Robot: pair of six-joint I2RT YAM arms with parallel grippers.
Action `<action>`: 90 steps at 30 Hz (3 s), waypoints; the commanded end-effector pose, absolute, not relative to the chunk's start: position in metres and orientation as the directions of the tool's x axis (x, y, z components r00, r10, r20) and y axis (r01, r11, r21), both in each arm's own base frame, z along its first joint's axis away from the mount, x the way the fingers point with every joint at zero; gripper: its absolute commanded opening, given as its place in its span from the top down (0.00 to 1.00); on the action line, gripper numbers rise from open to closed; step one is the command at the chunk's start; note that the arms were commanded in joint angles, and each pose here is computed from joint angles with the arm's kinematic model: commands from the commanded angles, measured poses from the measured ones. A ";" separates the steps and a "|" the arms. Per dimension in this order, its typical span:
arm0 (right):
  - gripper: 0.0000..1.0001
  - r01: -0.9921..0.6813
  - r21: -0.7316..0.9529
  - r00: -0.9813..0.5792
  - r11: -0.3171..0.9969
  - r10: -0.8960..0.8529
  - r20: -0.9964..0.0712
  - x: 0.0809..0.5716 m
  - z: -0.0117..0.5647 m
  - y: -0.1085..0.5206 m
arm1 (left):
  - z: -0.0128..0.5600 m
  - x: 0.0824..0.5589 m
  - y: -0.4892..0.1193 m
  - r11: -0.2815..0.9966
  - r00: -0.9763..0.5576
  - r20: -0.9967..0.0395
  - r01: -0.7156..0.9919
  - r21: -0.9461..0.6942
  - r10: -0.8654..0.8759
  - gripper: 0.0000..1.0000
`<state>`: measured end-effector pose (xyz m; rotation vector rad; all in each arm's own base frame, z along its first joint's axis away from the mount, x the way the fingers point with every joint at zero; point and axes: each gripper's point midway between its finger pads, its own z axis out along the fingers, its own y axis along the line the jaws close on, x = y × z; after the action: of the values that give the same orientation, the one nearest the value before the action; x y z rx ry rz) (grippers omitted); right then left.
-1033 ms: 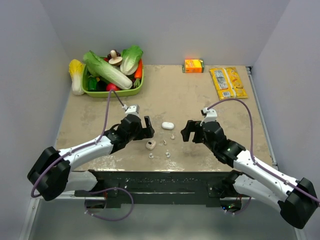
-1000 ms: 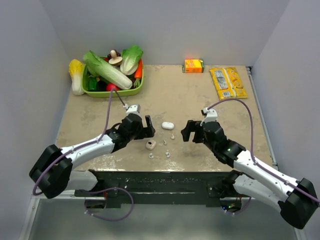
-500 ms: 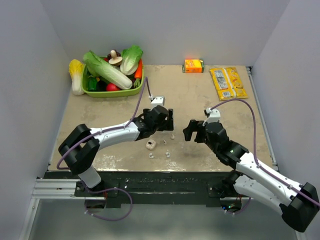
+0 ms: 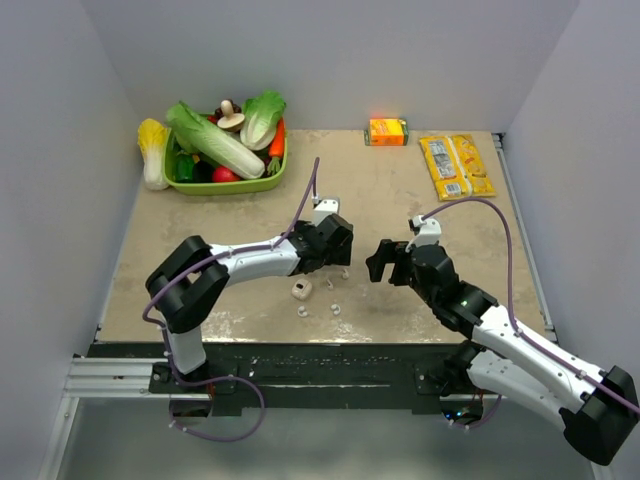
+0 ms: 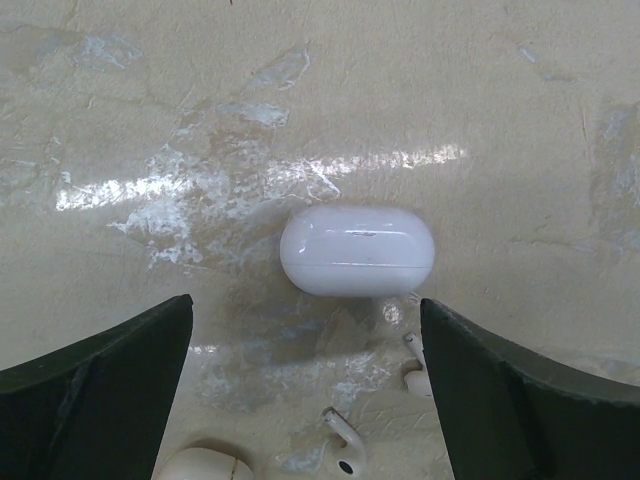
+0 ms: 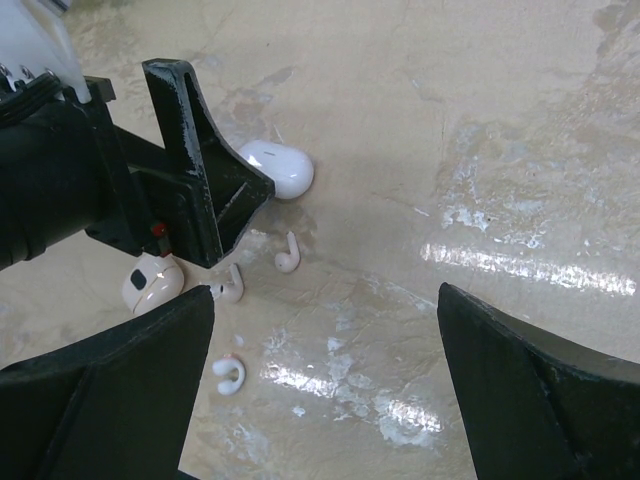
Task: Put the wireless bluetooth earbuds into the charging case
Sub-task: Adjust the charging case at the center of the board.
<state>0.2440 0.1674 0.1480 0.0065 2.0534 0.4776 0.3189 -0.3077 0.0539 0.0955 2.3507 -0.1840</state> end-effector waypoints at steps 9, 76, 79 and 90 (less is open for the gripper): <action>0.06 -0.186 0.352 -0.481 0.917 0.228 -0.847 0.247 0.158 0.167 | 0.084 0.329 -0.277 0.987 -0.641 -0.763 0.048 -0.154 -0.088 0.17; 0.07 -0.176 0.347 -0.503 0.921 0.219 -0.836 0.247 0.147 0.168 | 0.049 0.383 -0.355 0.873 -0.680 -0.732 0.324 -0.366 -0.055 1.00; 0.07 -0.175 0.347 -0.506 0.921 0.218 -0.834 0.246 0.146 0.168 | 0.061 0.397 -0.357 0.870 -0.655 -0.753 0.331 -0.366 -0.067 1.00; 0.07 -0.171 0.359 -0.491 0.918 0.237 -0.838 0.245 0.151 0.165 | 0.125 0.396 -0.319 0.884 -0.559 -0.814 0.288 -0.368 -0.156 1.00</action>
<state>0.2423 0.1662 0.1411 0.0128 2.0688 0.4729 0.4055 -0.3187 0.0725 0.0763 2.2080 -0.5333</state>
